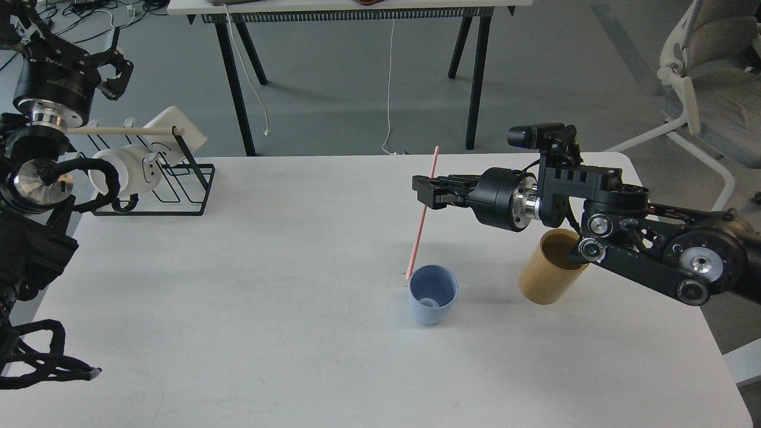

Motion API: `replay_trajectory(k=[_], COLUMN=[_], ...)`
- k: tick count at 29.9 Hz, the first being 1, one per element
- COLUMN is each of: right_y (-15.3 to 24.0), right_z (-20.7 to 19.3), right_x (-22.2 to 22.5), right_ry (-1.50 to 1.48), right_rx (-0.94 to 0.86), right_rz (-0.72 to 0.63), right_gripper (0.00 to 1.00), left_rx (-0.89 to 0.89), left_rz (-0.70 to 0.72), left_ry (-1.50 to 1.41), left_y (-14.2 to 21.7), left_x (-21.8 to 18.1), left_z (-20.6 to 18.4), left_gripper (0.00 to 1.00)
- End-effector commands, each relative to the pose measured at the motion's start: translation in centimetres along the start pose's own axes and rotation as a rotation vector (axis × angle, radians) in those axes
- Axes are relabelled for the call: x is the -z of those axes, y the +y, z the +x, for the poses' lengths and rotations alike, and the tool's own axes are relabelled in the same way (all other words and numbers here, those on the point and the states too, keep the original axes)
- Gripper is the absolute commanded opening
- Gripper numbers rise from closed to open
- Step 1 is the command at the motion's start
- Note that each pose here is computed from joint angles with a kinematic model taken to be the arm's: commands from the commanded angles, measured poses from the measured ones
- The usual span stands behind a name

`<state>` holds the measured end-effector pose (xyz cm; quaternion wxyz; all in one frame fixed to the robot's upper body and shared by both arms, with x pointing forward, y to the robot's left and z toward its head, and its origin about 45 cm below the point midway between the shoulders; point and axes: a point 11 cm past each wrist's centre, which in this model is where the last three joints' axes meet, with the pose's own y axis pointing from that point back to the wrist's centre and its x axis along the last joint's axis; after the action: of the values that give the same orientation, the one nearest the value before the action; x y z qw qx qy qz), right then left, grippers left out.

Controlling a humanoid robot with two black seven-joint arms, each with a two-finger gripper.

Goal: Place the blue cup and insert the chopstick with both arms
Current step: 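Carry the straw with the right gripper over the blue cup, then lower the straw into the blue cup and open the right gripper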

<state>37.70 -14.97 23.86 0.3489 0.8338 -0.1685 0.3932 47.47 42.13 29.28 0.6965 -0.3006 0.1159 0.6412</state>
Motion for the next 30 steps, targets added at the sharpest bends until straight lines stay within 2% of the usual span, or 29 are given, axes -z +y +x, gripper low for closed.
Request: replay_trajectory(k=[1,11,17,25,30], right_y=[0.2,1.4,3.6,4.0,3.9], right_z=[0.7,3.2,2.0,0.8,-2.1], right_x=[-0.1,0.1,-0.8,-1.5,-2.1], right_ry=[0.001,-0.002,0.012,-0.005,-0.028], right_rx=[-0.018,-0.083,-0.046,-0.026,0.041], right_rz=[-0.002,0.003,-0.02,-0.035,-0.045], right_gripper=[0.01,0.01,0.01,0.02,0.02], left_rx=[0.0,0.0,-0.001,-0.002,-0.002], left_rz=[0.0,-0.002,-0.002,0.0,-0.001], left_ry=[0.0,-0.003,-0.005,-0.004,-0.005], left_y=[0.0,0.0,0.0,0.0,0.0], left_x=[0.0,-0.2,-0.3,-0.2,-0.3], left_z=[0.0,0.0,0.1,0.1,0.2], left_gripper=[1.0,1.0,1.0,1.0,1.0])
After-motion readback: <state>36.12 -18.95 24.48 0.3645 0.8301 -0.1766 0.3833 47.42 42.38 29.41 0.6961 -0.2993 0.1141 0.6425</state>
